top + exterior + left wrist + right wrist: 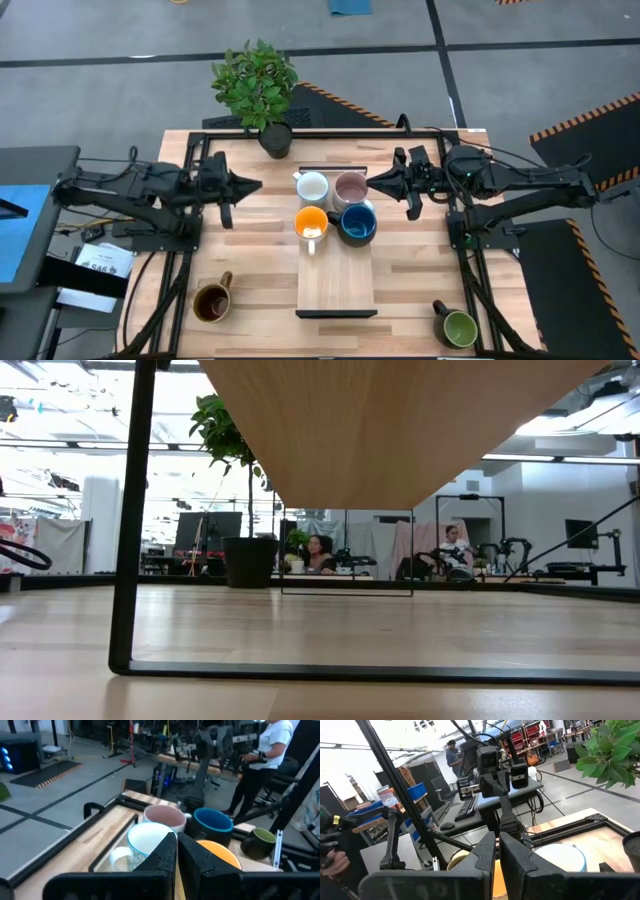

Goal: Place coffee mugs
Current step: Put the green mug on the shelf

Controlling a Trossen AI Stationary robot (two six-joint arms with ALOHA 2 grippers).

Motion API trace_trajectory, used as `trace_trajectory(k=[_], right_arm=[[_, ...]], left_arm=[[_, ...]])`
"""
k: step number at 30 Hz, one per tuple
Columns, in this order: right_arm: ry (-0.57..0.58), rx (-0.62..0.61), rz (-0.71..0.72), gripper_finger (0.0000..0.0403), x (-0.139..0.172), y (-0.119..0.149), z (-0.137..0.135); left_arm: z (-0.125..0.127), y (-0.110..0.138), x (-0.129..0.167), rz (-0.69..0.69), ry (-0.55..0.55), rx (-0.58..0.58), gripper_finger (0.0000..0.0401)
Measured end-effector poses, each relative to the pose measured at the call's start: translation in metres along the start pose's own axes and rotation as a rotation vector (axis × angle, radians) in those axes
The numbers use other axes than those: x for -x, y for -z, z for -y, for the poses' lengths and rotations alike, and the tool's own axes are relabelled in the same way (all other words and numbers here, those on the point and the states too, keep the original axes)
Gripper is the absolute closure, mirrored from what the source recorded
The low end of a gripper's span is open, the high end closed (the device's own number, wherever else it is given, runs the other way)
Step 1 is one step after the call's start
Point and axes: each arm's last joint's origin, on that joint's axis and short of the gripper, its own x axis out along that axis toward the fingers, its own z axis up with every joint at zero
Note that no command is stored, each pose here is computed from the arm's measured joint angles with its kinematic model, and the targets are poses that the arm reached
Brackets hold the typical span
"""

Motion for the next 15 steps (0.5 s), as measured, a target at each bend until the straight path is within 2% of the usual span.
trace_trajectory(k=[9, 12, 15], right_arm=[[0.000, -0.009, 0.000, 0.0350, 0.000, 0.000, 0.000], [-0.032, -0.105, 0.065, 0.0349, 0.000, -0.006, -0.002], [-0.134, -0.214, 0.111, 0.0349, 0.003, -0.018, -0.007]], left_arm=[[-0.001, 0.001, -0.001, -0.004, -0.008, -0.024, 0.0401], [-0.001, 0.000, -0.001, 0.000, -0.007, -0.018, 0.0401], [-0.001, 0.000, -0.001, 0.000, -0.007, -0.017, 0.0401]])
